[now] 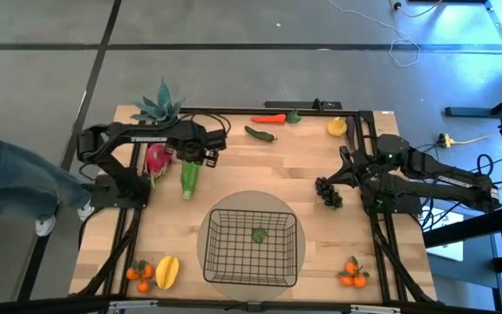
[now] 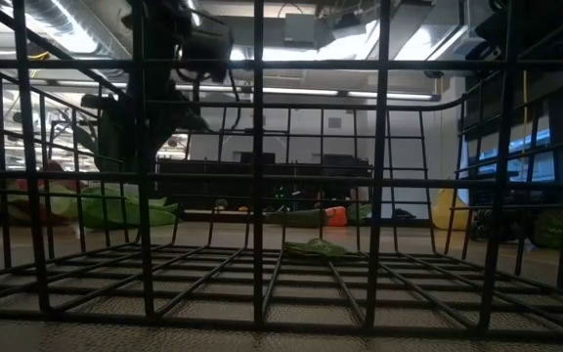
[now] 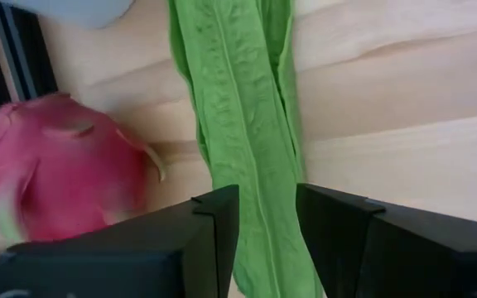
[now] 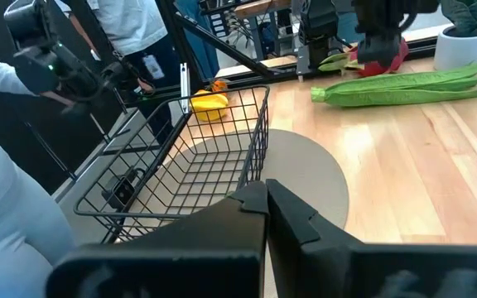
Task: Build produce basket
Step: Put the Chinese cabbage into the black mesh basket
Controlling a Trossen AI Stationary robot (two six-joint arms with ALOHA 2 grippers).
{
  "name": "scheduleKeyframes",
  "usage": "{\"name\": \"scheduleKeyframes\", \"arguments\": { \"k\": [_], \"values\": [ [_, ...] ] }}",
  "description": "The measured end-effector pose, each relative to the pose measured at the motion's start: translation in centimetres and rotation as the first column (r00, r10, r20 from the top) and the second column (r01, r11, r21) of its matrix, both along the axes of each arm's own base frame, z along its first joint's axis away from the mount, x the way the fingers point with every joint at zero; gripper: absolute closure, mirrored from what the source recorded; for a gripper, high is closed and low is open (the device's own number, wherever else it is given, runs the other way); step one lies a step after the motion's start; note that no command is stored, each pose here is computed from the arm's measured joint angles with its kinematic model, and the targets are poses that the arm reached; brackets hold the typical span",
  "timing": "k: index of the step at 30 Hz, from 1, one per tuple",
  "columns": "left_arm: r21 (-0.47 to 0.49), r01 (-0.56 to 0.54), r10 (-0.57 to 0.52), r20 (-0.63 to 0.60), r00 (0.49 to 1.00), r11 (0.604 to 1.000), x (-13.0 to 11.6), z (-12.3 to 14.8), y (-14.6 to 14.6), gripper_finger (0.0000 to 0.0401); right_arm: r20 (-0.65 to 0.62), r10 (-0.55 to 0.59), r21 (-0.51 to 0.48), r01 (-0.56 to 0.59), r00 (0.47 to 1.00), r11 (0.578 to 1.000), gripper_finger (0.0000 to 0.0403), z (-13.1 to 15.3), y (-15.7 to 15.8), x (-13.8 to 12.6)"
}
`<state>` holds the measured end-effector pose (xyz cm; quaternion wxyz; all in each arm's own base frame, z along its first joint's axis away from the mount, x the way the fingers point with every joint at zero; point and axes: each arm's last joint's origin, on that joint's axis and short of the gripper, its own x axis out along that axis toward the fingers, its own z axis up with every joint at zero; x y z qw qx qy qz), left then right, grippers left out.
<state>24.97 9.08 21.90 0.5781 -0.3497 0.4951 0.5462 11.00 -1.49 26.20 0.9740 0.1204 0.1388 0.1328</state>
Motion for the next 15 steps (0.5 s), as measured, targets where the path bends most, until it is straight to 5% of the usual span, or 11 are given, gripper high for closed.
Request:
{"name": "scheduleKeyframes", "arguments": {
  "k": [15],
  "values": [
    [0.003,-0.041,0.041,-0.123,0.992,0.999,0.6,-3.0,1.9,0.0289,-0.001,0.000,0.001,0.000,1.000,1.000,0.0402,0.0,0.0,0.0]
  ]
}}
